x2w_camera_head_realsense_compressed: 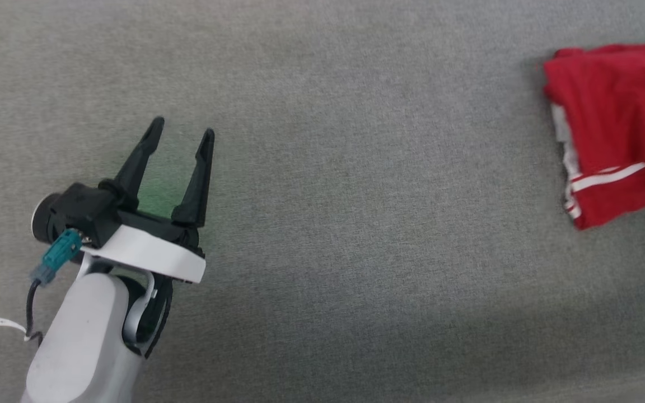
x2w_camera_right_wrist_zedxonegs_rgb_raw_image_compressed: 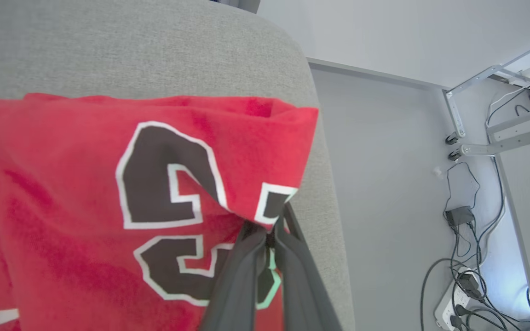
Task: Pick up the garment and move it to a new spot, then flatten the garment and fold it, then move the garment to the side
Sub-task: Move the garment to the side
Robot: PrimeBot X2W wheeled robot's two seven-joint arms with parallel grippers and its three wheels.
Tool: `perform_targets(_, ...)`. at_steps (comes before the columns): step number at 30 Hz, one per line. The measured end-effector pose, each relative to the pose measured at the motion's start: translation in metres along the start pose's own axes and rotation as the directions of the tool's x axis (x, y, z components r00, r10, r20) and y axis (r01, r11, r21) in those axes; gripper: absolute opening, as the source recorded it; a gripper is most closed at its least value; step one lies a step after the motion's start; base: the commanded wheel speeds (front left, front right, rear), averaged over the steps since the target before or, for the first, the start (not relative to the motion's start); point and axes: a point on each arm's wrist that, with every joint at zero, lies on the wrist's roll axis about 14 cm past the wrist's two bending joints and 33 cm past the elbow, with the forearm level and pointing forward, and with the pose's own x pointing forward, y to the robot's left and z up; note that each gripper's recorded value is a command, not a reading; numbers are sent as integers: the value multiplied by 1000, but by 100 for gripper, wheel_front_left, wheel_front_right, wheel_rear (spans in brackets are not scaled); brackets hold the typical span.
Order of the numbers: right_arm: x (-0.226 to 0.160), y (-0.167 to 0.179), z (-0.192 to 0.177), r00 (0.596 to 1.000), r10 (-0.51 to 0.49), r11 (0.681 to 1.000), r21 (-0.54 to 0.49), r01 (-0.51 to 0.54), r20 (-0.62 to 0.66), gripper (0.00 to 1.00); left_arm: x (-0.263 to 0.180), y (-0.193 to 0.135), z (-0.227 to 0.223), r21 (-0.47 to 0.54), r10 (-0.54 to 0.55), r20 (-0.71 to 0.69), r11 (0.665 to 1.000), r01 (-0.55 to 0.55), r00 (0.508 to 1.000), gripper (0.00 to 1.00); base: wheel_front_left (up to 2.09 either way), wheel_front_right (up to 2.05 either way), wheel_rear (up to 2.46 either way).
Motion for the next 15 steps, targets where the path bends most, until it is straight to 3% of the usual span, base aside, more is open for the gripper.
perform_targets(9,14,-47,-5,988,-157,986,-51,157,-4,0,22,-12,-19,-10,-71,-22,997,70,997,100,0,0,0)
perform_targets(15,29,-53,-21,979,-205,976,-76,202,-23,0,27,-9,-27,-6,-84,-39,997,83,996,100,0,0,0)
